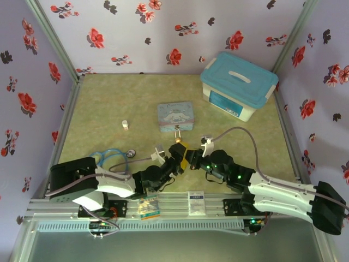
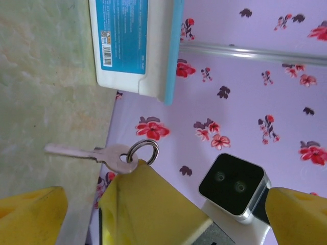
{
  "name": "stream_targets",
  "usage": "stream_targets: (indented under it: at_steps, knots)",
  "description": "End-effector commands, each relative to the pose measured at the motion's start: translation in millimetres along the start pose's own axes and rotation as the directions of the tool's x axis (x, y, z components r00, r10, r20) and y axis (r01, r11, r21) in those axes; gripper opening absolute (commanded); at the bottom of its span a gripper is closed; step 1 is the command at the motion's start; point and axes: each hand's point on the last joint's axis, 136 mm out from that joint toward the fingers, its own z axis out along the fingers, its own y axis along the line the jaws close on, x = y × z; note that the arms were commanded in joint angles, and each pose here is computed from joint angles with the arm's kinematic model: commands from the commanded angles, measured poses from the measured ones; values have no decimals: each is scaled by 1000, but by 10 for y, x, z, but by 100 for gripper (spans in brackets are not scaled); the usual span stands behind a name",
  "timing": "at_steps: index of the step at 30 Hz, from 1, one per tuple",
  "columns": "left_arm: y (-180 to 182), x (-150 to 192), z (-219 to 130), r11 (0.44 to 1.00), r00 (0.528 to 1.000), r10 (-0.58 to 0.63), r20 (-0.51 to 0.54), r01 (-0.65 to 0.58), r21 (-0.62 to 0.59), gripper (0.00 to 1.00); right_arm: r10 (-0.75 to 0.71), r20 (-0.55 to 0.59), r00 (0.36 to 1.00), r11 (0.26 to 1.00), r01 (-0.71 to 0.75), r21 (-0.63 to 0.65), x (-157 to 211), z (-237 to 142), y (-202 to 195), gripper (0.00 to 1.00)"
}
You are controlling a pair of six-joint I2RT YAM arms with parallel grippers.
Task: Unlock a padlock with a key
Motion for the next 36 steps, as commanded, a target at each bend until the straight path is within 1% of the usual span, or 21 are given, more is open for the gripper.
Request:
stream_targets:
  at_steps: [1, 4, 5, 8, 11, 19, 22, 26, 30, 33, 36]
  knots:
    - [-38, -101, -17, 996, 995, -79, 63, 77, 40, 100, 8, 47, 999, 997, -4, -75, -140, 21, 180, 0]
    - [-10, -134, -28, 997, 994, -76, 78, 73, 39, 99, 28, 39, 999, 995, -24, -96, -107, 38, 199, 0]
    - [-28, -161, -42, 996, 993, -73, 89, 69, 51, 97, 35, 35, 999, 994, -31, -105, -94, 36, 206, 0]
    - [-42, -281, -106, 997, 989, -45, 137, 37, 62, 88, 50, 23, 999, 993, -47, -104, -45, 22, 172, 0]
    - [-43, -325, -113, 997, 987, -55, 152, 45, 67, 79, 61, 5, 998, 992, -60, -107, 25, 21, 139, 0]
    - [-18, -328, -121, 998, 988, -45, 151, 36, 60, 63, 71, -6, 997, 990, -71, -118, 102, -19, 97, 0]
    - [-20, -331, -129, 998, 988, -32, 151, 23, 57, 62, 77, 7, 997, 991, -76, -114, 86, -44, 75, 0]
    - [22, -343, -123, 999, 987, -23, 158, 16, 48, 57, 73, 15, 997, 990, -70, -122, 68, -75, 85, 0]
    - [141, -346, -100, 999, 986, -28, 162, 24, 24, 58, 60, 1, 998, 988, -59, -143, 89, -88, 125, 0]
    - [191, -339, -77, 1000, 987, -9, 162, 7, 10, 59, 60, -2, 998, 987, -60, -152, 120, -105, 114, 0]
    - [236, -320, -62, 1000, 988, -20, 156, 20, 3, 59, 63, -9, 998, 986, -64, -151, 156, -131, 82, 0]
